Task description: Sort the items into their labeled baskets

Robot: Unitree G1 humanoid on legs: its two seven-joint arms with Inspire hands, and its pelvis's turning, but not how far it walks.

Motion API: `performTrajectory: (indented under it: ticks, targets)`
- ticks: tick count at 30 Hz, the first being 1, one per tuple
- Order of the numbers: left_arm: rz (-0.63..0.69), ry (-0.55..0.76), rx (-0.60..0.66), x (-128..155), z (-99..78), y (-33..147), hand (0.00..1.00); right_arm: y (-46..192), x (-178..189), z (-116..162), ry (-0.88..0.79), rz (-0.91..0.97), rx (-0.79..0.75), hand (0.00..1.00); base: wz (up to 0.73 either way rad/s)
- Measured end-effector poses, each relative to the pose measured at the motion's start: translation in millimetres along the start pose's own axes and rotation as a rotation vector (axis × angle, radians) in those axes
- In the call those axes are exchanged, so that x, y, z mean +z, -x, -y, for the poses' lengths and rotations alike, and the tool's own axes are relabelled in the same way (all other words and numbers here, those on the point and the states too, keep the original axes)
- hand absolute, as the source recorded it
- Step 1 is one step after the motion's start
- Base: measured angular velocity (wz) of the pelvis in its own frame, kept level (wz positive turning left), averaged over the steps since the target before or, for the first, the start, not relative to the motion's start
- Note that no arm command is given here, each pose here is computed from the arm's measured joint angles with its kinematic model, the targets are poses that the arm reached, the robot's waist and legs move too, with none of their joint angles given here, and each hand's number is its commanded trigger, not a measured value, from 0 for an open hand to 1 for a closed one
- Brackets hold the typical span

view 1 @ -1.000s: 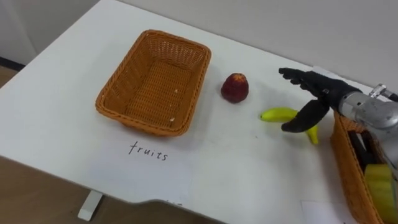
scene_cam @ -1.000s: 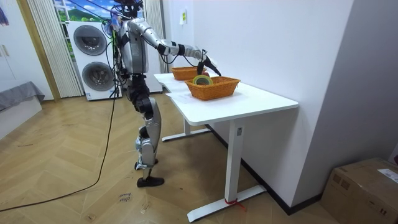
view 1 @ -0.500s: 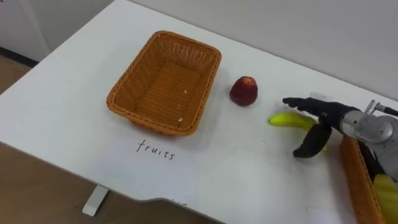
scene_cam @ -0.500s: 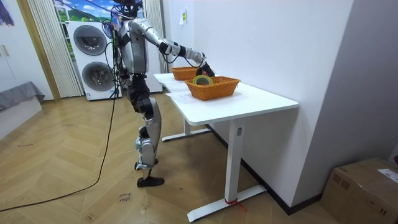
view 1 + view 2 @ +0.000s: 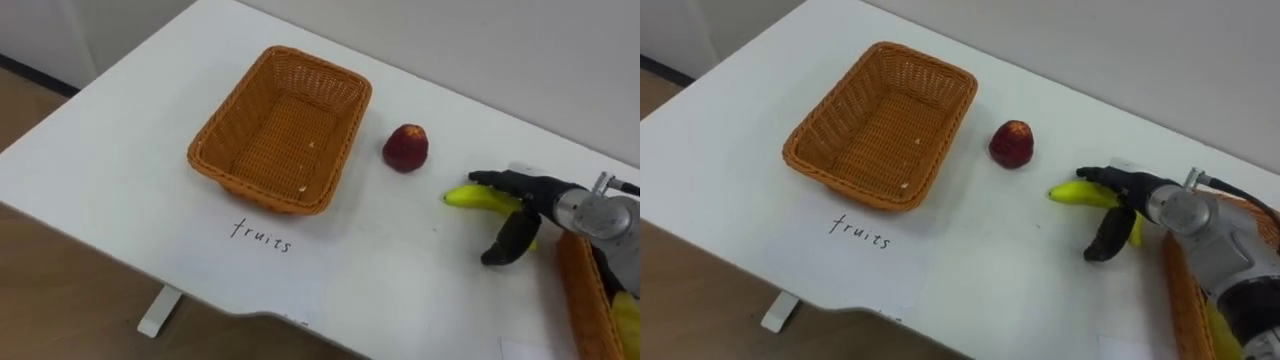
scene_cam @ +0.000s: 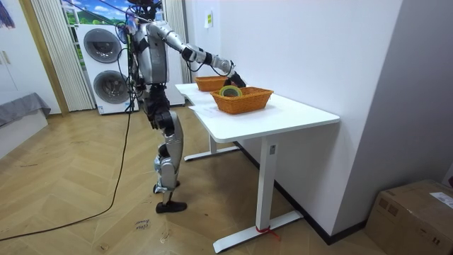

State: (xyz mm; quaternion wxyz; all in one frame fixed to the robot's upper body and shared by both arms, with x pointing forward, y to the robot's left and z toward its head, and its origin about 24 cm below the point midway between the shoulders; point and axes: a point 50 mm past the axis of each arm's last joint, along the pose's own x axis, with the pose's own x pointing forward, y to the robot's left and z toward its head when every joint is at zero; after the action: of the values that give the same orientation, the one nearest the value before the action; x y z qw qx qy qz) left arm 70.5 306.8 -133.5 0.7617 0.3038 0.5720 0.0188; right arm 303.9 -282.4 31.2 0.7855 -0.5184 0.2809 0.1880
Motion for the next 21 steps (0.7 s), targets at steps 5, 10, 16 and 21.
performTrajectory:
  ticks: [5, 10, 16, 21]
  targets:
    - [0.008, -0.010, -0.002, 3, 0.3, -0.6, 0.00, -1, -1, 4, 0.000, -0.013, -0.005, 1.00, 0.00]
    - [0.015, -0.037, -0.018, 5, 4.0, -0.7, 0.00, -1, -2, 7, 0.003, -0.019, -0.038, 1.00, 0.00]
    - [0.020, -0.039, -0.017, 7, 3.5, -1.0, 0.00, -2, -2, 15, 0.027, -0.042, -0.076, 1.00, 0.00]
    - [0.035, -0.031, -0.009, 13, 1.4, -2.0, 0.00, -2, -1, 15, 0.054, -0.047, -0.081, 1.00, 0.00]
